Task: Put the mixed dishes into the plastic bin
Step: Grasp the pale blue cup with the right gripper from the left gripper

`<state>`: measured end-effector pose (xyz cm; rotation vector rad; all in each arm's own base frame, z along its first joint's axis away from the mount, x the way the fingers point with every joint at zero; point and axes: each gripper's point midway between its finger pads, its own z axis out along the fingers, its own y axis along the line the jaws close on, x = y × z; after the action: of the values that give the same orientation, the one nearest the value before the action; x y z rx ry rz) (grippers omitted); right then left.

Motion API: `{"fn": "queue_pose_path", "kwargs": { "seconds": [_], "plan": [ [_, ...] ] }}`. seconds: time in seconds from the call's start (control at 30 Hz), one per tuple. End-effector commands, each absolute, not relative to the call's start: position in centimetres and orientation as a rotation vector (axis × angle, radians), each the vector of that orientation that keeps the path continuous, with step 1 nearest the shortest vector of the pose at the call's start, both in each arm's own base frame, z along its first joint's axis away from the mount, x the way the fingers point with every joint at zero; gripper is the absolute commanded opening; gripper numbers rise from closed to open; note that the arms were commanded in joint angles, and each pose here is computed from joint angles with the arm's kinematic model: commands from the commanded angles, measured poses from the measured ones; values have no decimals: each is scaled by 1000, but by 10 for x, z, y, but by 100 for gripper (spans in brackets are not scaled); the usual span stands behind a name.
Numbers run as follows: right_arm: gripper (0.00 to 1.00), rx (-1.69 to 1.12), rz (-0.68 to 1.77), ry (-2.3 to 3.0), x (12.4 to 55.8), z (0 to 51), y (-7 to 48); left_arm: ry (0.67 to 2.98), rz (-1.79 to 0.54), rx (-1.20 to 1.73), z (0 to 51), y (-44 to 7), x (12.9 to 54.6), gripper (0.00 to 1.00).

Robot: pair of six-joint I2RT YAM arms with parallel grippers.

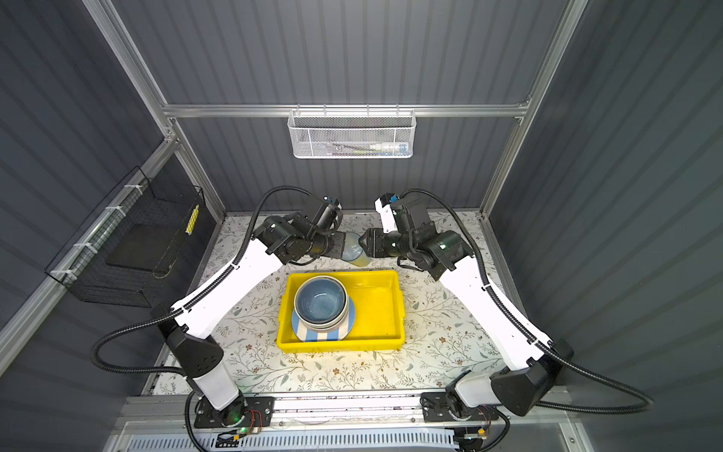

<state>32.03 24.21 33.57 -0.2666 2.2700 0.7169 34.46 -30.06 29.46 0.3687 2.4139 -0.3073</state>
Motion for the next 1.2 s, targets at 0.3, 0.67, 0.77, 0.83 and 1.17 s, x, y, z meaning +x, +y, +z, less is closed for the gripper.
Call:
{"fn": "queue_pose_path", "kwargs": {
  "seconds": [0.3, 0.67, 0.77, 0.83, 1.17],
  "plan": [
    [44, -247, 565, 2339, 327, 309, 232, 2329, -345, 344, 320, -329, 343, 0],
    [28, -220, 384, 2406, 347, 287, 227, 2325, -323, 362, 322, -325, 339, 0],
    [23, -219, 374, 2407, 351, 285, 229, 2325, -325, 369, 322, -326, 337, 0],
    [21, -226, 371, 2408, 353, 284, 231, 2323, -329, 375, 321, -327, 337, 0],
    [8, -216, 336, 2412, 359, 283, 232, 2314, -360, 415, 323, -331, 333, 0]
  ]
}}
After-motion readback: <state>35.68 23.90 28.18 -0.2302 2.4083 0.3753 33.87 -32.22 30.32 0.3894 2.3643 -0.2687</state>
